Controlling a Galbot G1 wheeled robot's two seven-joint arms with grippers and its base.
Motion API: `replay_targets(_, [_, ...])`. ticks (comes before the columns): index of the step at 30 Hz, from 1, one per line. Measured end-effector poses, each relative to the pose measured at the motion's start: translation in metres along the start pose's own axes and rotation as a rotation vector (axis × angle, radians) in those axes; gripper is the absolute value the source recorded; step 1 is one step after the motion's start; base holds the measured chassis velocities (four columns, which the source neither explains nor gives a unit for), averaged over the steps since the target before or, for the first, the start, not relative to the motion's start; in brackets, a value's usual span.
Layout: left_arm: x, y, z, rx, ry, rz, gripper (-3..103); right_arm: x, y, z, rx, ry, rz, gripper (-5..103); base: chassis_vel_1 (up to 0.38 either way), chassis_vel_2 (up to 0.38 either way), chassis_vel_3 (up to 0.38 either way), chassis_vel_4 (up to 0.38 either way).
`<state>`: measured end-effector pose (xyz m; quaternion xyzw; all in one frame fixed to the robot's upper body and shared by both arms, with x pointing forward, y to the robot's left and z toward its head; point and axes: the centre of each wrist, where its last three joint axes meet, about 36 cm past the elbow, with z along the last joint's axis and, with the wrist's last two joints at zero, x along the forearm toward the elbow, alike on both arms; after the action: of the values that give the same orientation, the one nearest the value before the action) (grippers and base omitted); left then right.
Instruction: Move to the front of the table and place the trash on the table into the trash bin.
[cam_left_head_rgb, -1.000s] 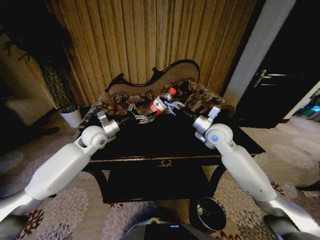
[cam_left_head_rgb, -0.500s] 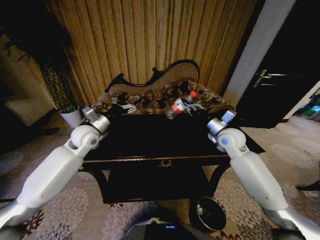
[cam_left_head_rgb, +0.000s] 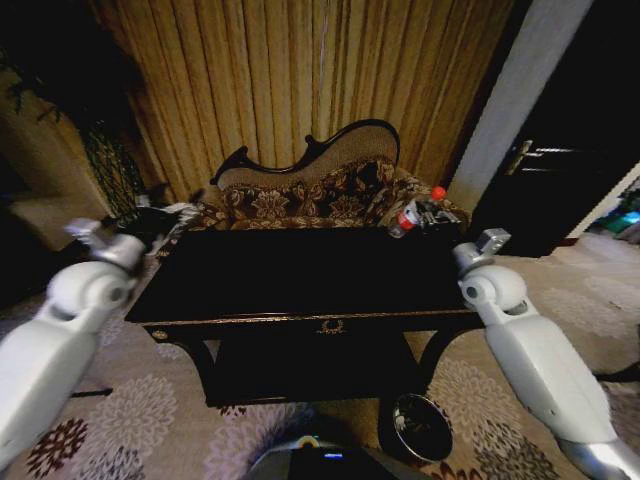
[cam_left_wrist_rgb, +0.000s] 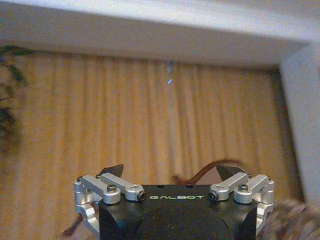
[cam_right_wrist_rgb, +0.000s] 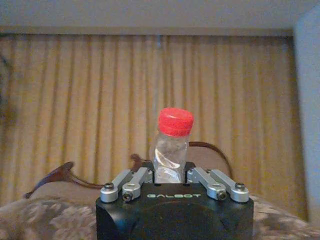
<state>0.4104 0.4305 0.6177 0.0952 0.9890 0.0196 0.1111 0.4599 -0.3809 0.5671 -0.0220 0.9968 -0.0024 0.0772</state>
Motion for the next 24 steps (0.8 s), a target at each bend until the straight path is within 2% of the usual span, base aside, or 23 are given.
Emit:
replay_targets(1, [0.014, 0.008, -0.002, -0.006, 0.012, -0.027, 100, 0.004, -0.002, -0.003, -0.001, 0.003, 0.026, 25, 0.000, 0.000, 0.000, 0.000])
replay_targets(3, [0.019, 0.011, -0.002, -0.008, 0.015, -0.036, 100, 0.006, -0.004, -0.004, 0.000, 0.005, 0.033, 25, 0.000, 0.000, 0.000, 0.000])
replay_targets(4, [0.030, 0.018, -0.002, -0.011, 0.021, -0.062, 100, 0.011, -0.008, -0.004, 0.007, 0.015, 0.049, 25, 0.000, 0.000, 0.000, 0.000])
replay_targets(9, [0.045, 0.023, 0.001, 0.000, 0.027, -0.107, 100, 0.021, -0.012, 0.001, 0.023, 0.054, 0.063, 25, 0.000, 0.000, 0.000, 0.000])
replay_targets(18, [0.053, 0.018, -0.006, 0.007, 0.026, -0.109, 100, 0.041, -0.010, 0.013, 0.048, 0.130, 0.038, 25, 0.000, 0.000, 0.000, 0.000])
replay_targets(24, [0.058, 0.012, -0.013, 0.002, 0.026, -0.088, 100, 0.046, -0.010, 0.000, 0.059, 0.146, 0.013, 25, 0.000, 0.000, 0.000, 0.000])
